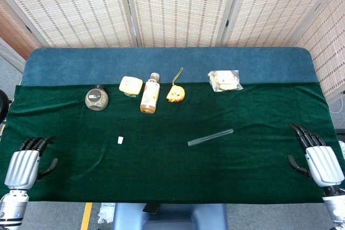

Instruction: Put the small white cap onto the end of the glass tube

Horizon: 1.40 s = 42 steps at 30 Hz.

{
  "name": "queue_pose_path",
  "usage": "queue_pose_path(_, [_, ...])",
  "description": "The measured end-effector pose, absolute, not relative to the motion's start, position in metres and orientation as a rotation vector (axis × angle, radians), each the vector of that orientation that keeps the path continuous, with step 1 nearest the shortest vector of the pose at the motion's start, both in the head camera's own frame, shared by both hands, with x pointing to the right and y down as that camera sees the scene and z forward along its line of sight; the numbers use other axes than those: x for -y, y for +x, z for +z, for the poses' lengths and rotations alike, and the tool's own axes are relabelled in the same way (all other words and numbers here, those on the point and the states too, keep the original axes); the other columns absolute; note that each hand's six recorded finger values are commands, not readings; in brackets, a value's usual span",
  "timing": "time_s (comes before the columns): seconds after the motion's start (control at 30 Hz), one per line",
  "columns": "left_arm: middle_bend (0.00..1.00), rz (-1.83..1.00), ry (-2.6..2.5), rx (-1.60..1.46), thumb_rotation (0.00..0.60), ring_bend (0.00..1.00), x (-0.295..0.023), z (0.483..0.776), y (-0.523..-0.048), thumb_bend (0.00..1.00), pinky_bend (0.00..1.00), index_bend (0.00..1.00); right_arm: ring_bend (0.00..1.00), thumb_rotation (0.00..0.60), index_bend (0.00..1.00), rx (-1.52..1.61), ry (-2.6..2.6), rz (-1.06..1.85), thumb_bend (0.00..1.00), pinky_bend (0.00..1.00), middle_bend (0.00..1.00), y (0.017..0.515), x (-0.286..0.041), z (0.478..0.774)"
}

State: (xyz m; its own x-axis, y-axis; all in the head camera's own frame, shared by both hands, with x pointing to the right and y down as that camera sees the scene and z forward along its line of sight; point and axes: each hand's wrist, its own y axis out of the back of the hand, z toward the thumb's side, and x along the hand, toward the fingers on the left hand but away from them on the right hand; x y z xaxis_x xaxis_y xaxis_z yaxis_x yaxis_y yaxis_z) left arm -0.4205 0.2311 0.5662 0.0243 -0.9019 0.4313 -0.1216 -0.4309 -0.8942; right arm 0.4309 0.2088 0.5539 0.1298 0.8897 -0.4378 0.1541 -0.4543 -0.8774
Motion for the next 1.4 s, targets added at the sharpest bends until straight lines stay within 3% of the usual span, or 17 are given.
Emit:
queue_pose_path(0.4, [0.41, -1.426, -1.636, -1.068, 0.600, 0.35, -0.225, 0.571, -0.416, 0.40, 0.28, 0.28, 0.17, 0.600, 0.04, 1.041, -1.726, 1.341, 0.45, 0.16, 0.12, 0.423, -0.202, 0.548])
queue_pose_path(0.6, [0.55, -1.360, -1.654, -1.026, 0.600, 0.49, -0.210, 0.577, -0.405, 0.41, 0.42, 0.30, 0.19, 0.600, 0.04, 1.044, -1.733, 1.339, 0.45, 0.16, 0.14, 0.420, -0.201, 0.548])
queue_pose_path(0.77, [0.73, -1.310, -1.722, -0.904, 0.600, 0.67, -0.194, 0.591, -0.384, 0.45, 0.63, 0.32, 0.21, 0.600, 0.04, 1.038, -1.745, 1.336, 0.45, 0.17, 0.15, 0.415, -0.201, 0.548])
queue_pose_path(0.9, [0.86, -1.282, -1.799, -0.753, 0.600, 0.78, -0.179, 0.612, -0.360, 0.45, 0.75, 0.32, 0.23, 0.600, 0.04, 1.034, -1.746, 1.342, 0.45, 0.17, 0.16, 0.415, -0.201, 0.549])
queue_pose_path(1.13, [0.97, -1.270, -1.898, -0.568, 0.600, 0.88, -0.161, 0.643, -0.324, 0.47, 0.82, 0.28, 0.25, 0.600, 0.04, 1.039, -1.745, 1.341, 0.45, 0.17, 0.18, 0.413, -0.198, 0.551])
queue_pose_path(1.4, [0.98, -1.356, -1.962, -0.455, 0.600, 0.89, -0.158, 0.674, -0.308, 0.56, 0.83, 0.27, 0.26, 0.600, 0.04, 1.037, -1.755, 1.340, 0.45, 0.17, 0.18, 0.412, -0.194, 0.554])
